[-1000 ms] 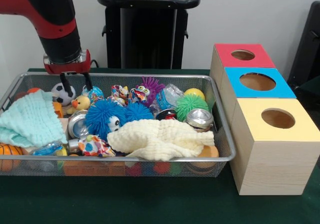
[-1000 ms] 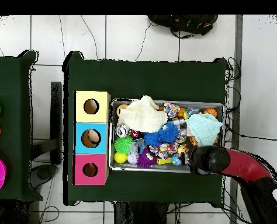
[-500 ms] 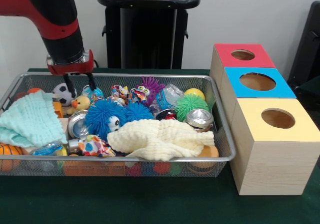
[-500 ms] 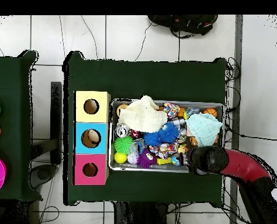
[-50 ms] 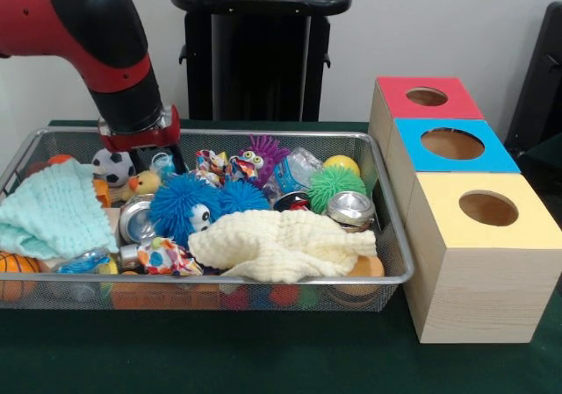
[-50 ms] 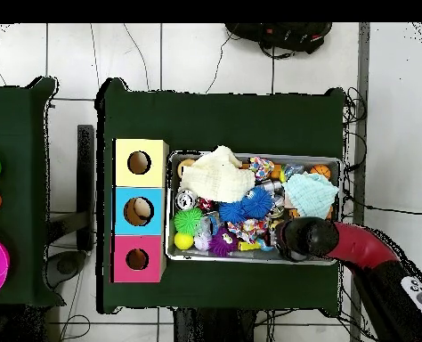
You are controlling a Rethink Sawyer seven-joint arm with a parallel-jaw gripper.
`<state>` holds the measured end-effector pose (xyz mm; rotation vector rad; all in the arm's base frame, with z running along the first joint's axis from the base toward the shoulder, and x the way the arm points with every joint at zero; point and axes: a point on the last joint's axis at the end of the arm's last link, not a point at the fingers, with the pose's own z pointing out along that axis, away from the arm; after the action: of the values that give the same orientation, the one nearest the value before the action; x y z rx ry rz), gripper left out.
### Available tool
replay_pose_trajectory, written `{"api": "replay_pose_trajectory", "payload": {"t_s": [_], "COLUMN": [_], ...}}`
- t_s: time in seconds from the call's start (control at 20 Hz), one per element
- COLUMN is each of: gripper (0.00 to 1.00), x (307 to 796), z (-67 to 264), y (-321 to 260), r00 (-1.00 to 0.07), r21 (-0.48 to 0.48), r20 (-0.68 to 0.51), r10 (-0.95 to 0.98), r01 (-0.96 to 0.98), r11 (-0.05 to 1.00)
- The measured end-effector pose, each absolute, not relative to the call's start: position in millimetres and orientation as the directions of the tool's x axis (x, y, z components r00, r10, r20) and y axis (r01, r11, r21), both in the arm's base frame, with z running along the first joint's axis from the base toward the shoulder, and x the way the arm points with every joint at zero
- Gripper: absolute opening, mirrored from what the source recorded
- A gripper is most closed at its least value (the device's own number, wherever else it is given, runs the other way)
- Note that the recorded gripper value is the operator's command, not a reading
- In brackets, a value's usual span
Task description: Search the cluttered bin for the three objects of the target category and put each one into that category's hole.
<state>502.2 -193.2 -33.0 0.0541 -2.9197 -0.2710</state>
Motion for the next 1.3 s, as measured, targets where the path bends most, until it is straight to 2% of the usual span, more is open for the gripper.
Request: {"api": "replay_pose_trajectory", "payload": {"t_s": [0.8,1.3], "gripper": [1.0,1.0], "x": [507,515], "z": [-33,-29], "y": [-192,-189], "r00": [-0.978,-0.962], "r21": [0.192,0.19], "r20": [0.199,0.261], "r10": [-0.058,-0.084], "r01": [-0.019,-0.034], "r11": [0.981,0.981]}}
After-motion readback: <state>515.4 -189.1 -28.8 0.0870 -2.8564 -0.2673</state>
